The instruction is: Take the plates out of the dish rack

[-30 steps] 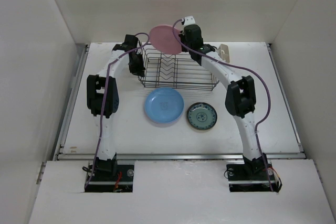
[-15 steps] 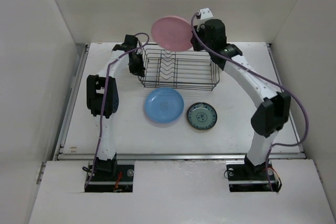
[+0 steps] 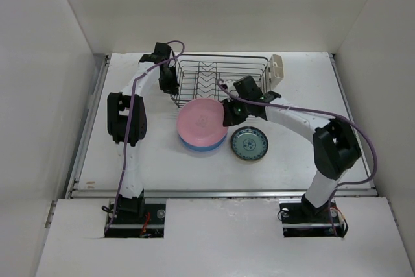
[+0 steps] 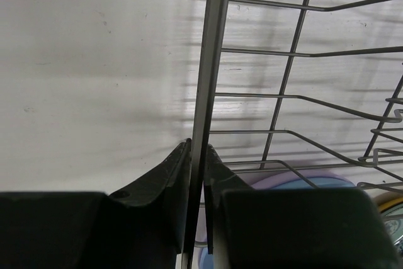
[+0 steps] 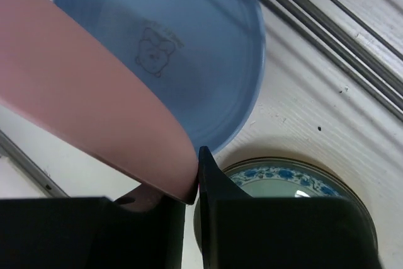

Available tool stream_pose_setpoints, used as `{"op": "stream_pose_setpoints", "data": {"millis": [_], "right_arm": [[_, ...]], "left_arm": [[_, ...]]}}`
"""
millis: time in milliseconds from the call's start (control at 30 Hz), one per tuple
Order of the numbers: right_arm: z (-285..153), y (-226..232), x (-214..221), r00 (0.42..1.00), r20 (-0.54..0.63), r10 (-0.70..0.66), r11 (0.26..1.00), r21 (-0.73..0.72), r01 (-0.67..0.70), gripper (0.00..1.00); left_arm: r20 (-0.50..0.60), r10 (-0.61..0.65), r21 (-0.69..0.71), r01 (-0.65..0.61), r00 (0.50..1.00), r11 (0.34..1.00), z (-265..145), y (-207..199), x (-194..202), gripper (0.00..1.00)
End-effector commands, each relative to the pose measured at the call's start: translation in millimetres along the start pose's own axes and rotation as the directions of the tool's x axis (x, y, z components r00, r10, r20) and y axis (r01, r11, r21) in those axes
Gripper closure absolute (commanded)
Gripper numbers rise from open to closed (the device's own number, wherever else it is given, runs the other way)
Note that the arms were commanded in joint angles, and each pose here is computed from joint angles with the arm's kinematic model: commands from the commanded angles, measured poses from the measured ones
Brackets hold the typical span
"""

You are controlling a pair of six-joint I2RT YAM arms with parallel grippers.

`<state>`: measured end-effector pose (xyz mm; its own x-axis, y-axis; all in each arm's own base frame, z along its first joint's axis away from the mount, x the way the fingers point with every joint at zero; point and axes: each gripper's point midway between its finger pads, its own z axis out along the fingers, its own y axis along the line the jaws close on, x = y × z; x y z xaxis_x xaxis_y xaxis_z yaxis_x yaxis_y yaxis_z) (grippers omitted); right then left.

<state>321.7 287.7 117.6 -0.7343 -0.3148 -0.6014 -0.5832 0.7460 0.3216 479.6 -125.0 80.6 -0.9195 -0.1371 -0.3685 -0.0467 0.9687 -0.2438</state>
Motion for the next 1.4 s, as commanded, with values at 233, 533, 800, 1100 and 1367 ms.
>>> {"op": "stream_pose_setpoints", "data": {"millis": [233,533,800,1100,1367], "right_arm": [[7,3,-12,0.999,-0.029,-0.035,0.998,0.058,0.037,0.29],[-81,-22,-78,0.968,0.241,-0.070,0.927,0.375,-0.026,0.00],[-321,-147,-81,0.689,0.699,-0.192,0.196,0.716,-0.671,0.00],[-429,-171,-10,0.588,0.763,-0.267,-0.055,0.597,-0.800,0.00],[-442,-161,-13,0.444,0.840,-0.312,0.051,0.481,-0.875,0.00]], "left_arm": [[0.119,0.049,-0.059,-0.042,0.992,0.997,-55,6,-26,0.81],[0.204,0.089,-0.107,-0.068,0.975,0.992,-87,9,-46,0.73],[0.382,0.074,-0.173,-0.007,0.921,0.985,-161,21,-72,0.63],[0.635,-0.124,-0.375,0.445,0.762,0.813,-273,158,-69,0.48],[0.679,-0.156,-0.387,0.531,0.717,0.754,-304,196,-48,0.41]]}}
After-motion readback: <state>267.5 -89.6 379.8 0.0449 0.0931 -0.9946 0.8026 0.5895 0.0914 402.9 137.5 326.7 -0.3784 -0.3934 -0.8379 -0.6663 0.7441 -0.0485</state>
